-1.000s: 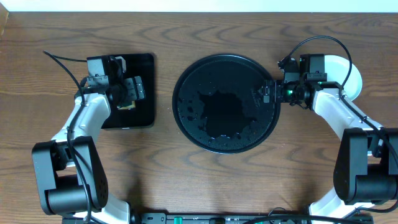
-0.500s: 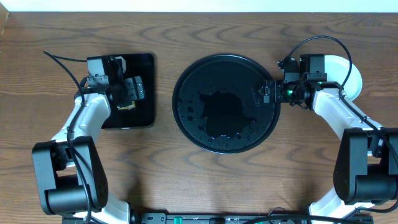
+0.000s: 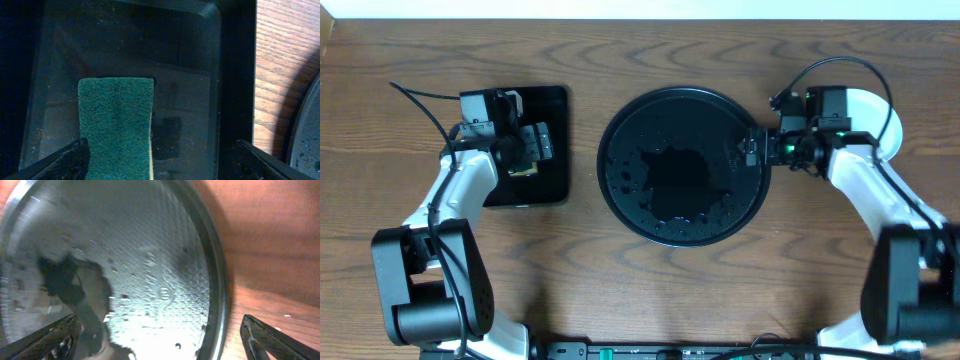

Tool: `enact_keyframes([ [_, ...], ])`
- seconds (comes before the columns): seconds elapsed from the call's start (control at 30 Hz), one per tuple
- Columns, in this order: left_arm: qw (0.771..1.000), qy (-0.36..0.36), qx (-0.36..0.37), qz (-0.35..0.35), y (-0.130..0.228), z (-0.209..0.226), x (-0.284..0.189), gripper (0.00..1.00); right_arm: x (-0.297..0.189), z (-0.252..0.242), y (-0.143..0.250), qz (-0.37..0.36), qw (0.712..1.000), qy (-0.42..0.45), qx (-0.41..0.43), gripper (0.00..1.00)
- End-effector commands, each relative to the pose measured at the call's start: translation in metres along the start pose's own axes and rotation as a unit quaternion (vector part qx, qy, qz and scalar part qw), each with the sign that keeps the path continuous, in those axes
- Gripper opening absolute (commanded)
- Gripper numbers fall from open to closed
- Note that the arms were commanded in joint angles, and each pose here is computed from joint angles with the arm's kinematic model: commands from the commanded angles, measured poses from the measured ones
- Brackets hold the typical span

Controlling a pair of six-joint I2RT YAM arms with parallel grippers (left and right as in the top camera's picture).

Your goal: Clean dirty plates on tray and stack at the side

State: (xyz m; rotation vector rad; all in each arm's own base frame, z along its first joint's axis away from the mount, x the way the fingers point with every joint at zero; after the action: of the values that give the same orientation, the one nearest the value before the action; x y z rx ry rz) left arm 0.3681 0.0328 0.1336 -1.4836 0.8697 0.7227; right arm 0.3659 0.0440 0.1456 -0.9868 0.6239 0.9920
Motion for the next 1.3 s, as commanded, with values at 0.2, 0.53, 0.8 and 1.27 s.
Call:
enact_keyframes([
  [0.2, 1.0, -0.004, 0.001, 0.003, 0.003, 0.002, 0.0, 0.91, -0.154, 0.071, -0.011, -0.215, 0.97, -0.049, -0.105, 0.99],
  [0.53, 1.0, -0.004, 0.001, 0.003, 0.003, 0.002, 0.0, 0.91, -0.313, 0.112, 0.064, -0.45, 0.837, -0.016, -0.311, 0.99],
  [0.8, 1.0, -0.004, 0.001, 0.003, 0.003, 0.002, 0.0, 0.91, -0.308, 0.084, 0.129, -0.521, 0.799, 0.022, -0.3, 0.99],
  [1.27, 1.0, -0.004, 0.001, 0.003, 0.003, 0.002, 0.0, 0.91, -0.206, 0.033, 0.157, -0.629, 0.718, -0.009, -0.299, 0.99],
])
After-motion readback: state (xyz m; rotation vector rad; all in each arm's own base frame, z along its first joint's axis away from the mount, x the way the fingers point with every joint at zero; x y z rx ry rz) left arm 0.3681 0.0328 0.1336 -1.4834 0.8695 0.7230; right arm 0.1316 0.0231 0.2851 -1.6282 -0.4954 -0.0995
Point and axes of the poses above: each gripper's point midway between its finger pads, its own x axis out along the fingers, its own z axis along the line the jaws close on, y = z × x, the point moved 9 cm from there along -x, back along the fingers, and after that the axes turned 11 degrees about x, right-handed, at the moved point
